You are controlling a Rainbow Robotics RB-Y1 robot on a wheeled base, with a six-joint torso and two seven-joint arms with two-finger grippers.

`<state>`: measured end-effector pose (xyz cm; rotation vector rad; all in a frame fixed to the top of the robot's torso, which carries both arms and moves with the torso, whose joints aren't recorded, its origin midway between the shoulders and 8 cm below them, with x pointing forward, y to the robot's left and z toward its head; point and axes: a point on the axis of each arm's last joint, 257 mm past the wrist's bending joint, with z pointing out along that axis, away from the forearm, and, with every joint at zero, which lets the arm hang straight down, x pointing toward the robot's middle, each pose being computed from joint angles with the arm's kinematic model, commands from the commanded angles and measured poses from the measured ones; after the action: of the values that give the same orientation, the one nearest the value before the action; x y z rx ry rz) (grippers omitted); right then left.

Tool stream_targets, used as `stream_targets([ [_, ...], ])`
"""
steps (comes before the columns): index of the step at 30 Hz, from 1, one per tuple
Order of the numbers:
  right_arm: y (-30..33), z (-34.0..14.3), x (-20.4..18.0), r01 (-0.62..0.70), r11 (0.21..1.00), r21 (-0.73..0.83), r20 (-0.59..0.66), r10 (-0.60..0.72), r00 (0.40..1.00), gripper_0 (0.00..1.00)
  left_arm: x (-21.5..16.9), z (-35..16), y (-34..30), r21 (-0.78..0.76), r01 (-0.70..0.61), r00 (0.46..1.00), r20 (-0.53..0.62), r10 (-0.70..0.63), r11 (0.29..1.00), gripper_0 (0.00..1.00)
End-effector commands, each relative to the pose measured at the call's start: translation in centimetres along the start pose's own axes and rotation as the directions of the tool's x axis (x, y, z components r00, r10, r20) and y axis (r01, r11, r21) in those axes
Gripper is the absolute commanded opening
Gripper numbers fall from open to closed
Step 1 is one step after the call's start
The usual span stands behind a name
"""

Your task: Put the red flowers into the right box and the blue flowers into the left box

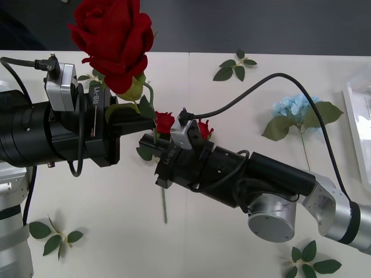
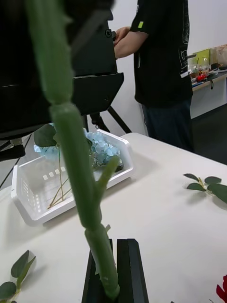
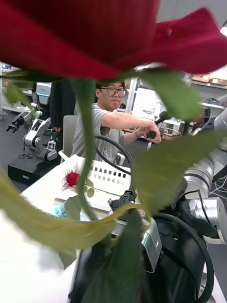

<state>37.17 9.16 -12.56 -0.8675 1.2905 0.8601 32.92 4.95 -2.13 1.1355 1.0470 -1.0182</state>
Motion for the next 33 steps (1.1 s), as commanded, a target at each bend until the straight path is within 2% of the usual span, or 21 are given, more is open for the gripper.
stream_targets([
  [1, 0.6, 0.7, -1.8, 0.029, 0.999, -0.017, 0.034, -0.028, 0.999, 0.0, -0.9, 0.2, -0.2, 0.008, -0.072, 0.997, 0.003, 0.072, 0.997, 1.0],
  [15, -1.1, -0.8, -1.9, 0.044, 0.999, 0.006, 0.028, -0.044, 0.999, 0.0, -0.9, 0.2, -0.2, 0.008, -0.072, 0.997, 0.003, 0.072, 0.997, 1.0],
  [22, -3.3, -3.1, -4.4, -0.017, 1.0, 0.024, 0.025, 0.016, 1.0, 0.0, -0.9, 0.2, -0.2, 0.008, -0.072, 0.997, 0.003, 0.072, 0.997, 1.0],
  [23, -3.7, -3.4, -5.0, -0.02, 0.999, 0.026, 0.019, 0.02, 1.0, 0.0, 0.4, 0.0, 0.0, -0.018, -0.017, 1.0, 0.007, 0.017, 1.0, 1.0],
  [28, -5.3, -4.7, -7.3, -0.056, 0.997, 0.047, -0.008, 0.056, 0.998, 0.0, 0.8, -0.3, 1.3, -0.087, 0.032, 0.999, 0.028, -0.029, 0.996, 1.0],
  [33, -7.3, -5.8, -9.9, -0.11, 0.989, 0.096, -0.002, 0.111, 0.994, 0.0, 2.6, -1.4, 3.1, -0.168, 0.122, 0.991, -0.031, -0.129, 0.978, 1.0],
])
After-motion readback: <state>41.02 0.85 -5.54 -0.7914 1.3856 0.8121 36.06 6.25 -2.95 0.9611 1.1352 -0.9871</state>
